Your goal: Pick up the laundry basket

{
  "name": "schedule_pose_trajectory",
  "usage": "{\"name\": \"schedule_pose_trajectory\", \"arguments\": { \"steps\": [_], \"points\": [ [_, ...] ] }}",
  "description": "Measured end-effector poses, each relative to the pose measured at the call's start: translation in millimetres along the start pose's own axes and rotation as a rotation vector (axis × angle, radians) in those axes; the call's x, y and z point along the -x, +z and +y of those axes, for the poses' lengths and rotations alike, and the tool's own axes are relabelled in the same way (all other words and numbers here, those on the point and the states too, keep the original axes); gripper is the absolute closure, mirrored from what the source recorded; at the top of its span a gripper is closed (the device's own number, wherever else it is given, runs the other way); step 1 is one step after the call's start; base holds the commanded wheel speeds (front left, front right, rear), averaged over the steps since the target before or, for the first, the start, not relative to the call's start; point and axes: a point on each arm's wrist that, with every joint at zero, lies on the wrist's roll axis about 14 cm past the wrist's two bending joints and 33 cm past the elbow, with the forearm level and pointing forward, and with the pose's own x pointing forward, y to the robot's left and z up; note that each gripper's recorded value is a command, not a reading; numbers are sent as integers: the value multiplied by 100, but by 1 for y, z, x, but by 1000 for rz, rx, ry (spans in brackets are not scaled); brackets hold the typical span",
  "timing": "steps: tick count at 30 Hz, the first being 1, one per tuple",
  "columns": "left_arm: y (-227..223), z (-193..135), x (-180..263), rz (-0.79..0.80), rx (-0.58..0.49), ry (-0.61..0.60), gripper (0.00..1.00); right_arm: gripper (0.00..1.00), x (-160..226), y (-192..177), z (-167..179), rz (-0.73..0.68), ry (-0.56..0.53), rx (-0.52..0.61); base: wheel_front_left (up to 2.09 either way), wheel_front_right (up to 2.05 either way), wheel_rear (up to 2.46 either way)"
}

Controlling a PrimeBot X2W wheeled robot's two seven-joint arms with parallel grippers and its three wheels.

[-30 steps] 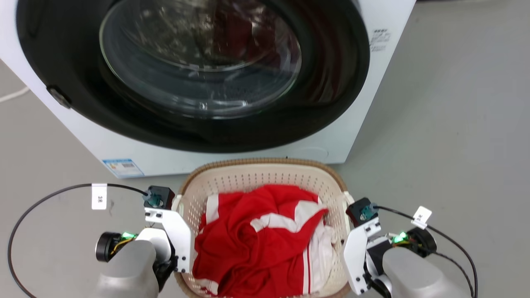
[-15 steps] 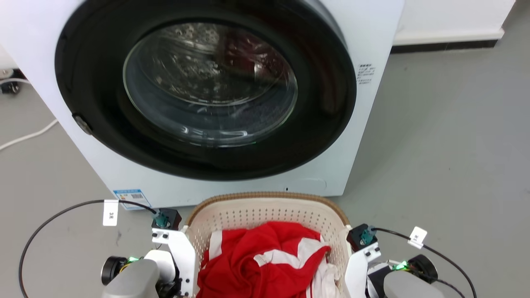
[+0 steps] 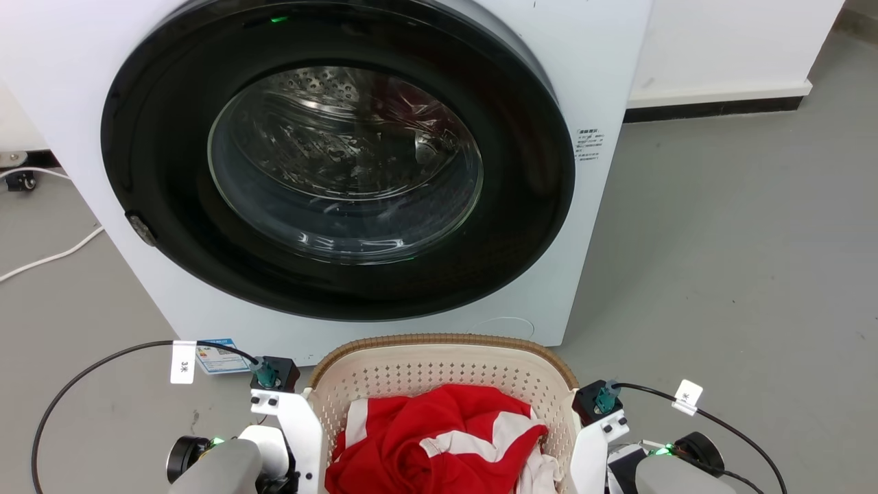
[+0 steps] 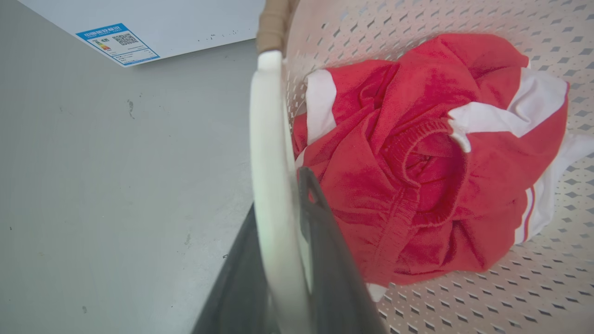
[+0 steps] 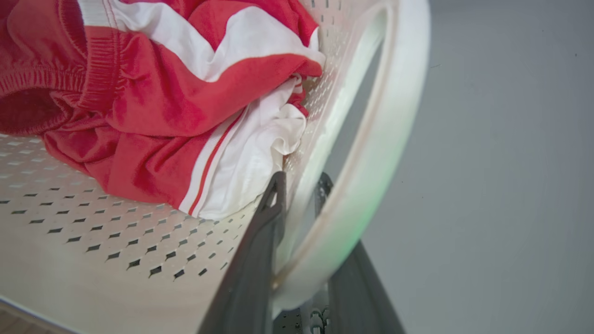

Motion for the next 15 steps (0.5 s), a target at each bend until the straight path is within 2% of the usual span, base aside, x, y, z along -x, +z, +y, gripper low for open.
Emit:
{"name": "schedule_pose_trajectory", "arguments": {
  "steps": [15],
  "points": [
    [-3,-3,8,-16,3,-2,100,100,7,-5,3,-6,-1,11,0,0,0]
  ]
}}
